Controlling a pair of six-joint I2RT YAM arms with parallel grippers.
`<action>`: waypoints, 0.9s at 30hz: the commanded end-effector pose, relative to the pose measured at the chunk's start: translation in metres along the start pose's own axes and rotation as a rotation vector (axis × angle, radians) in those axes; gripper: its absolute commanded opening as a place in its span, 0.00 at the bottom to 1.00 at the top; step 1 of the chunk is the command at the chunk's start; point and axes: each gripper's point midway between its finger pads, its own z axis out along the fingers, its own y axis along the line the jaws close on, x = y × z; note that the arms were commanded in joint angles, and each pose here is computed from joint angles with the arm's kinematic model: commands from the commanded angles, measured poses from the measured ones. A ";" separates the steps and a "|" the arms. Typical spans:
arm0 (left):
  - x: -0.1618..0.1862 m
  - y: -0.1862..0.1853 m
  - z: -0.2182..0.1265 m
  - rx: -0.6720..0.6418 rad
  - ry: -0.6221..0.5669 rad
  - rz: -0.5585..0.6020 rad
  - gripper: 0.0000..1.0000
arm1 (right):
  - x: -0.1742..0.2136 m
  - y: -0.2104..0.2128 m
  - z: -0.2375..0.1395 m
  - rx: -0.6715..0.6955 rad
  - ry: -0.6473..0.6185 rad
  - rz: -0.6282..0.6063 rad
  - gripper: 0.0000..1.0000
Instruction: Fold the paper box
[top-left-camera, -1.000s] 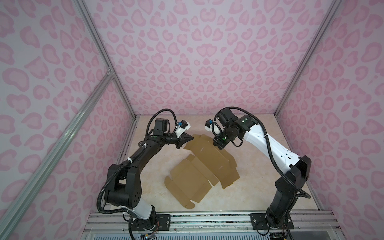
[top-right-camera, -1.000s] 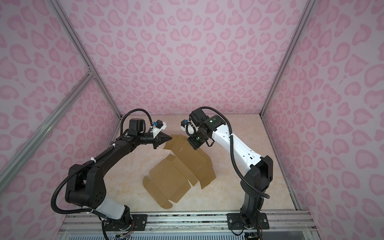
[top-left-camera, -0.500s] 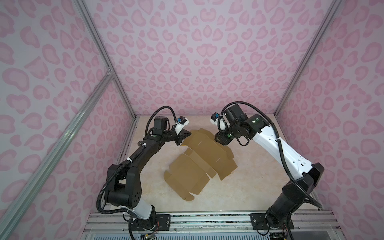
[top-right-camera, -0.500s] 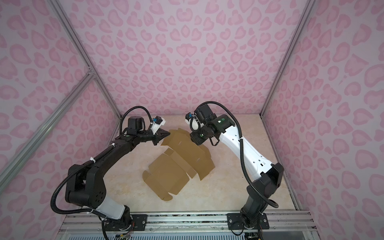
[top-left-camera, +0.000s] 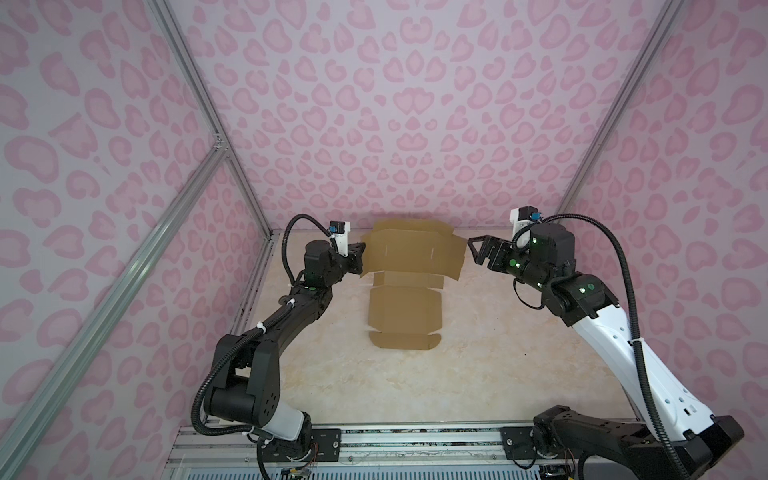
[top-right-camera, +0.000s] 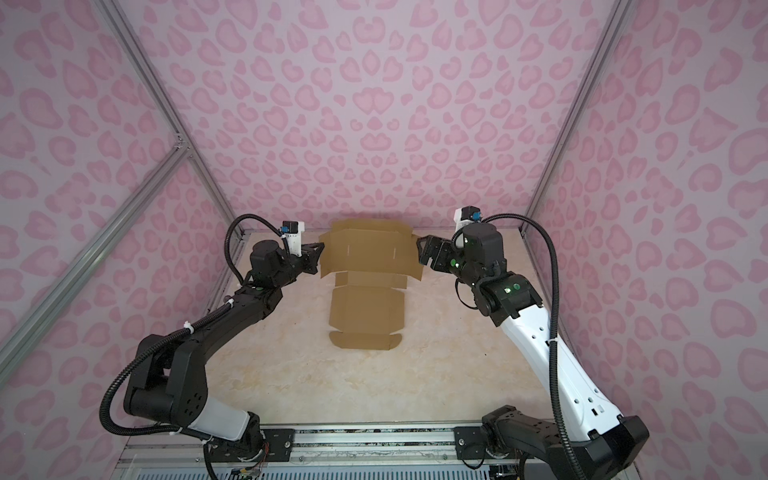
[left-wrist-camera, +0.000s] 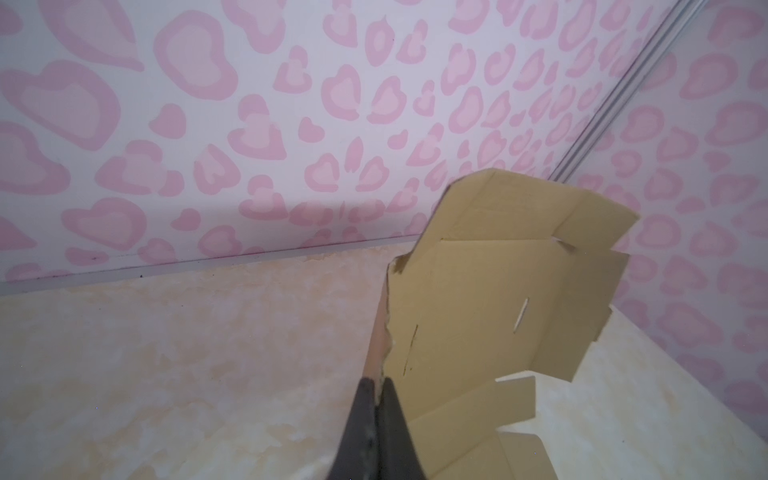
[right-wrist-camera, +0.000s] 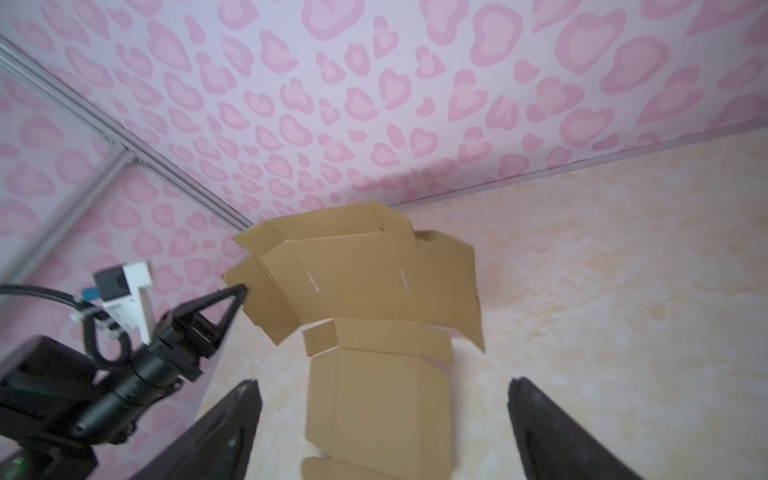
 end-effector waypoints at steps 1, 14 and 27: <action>-0.028 -0.016 -0.006 -0.031 -0.177 -0.116 0.03 | -0.019 0.031 0.005 -0.165 -0.062 0.307 0.96; 0.033 -0.071 -0.018 0.127 -0.137 -0.060 0.03 | 0.025 0.018 0.060 -0.107 -0.004 0.620 0.90; 0.055 -0.134 -0.036 0.326 -0.103 0.082 0.03 | 0.032 -0.013 0.089 -0.032 0.032 0.623 0.86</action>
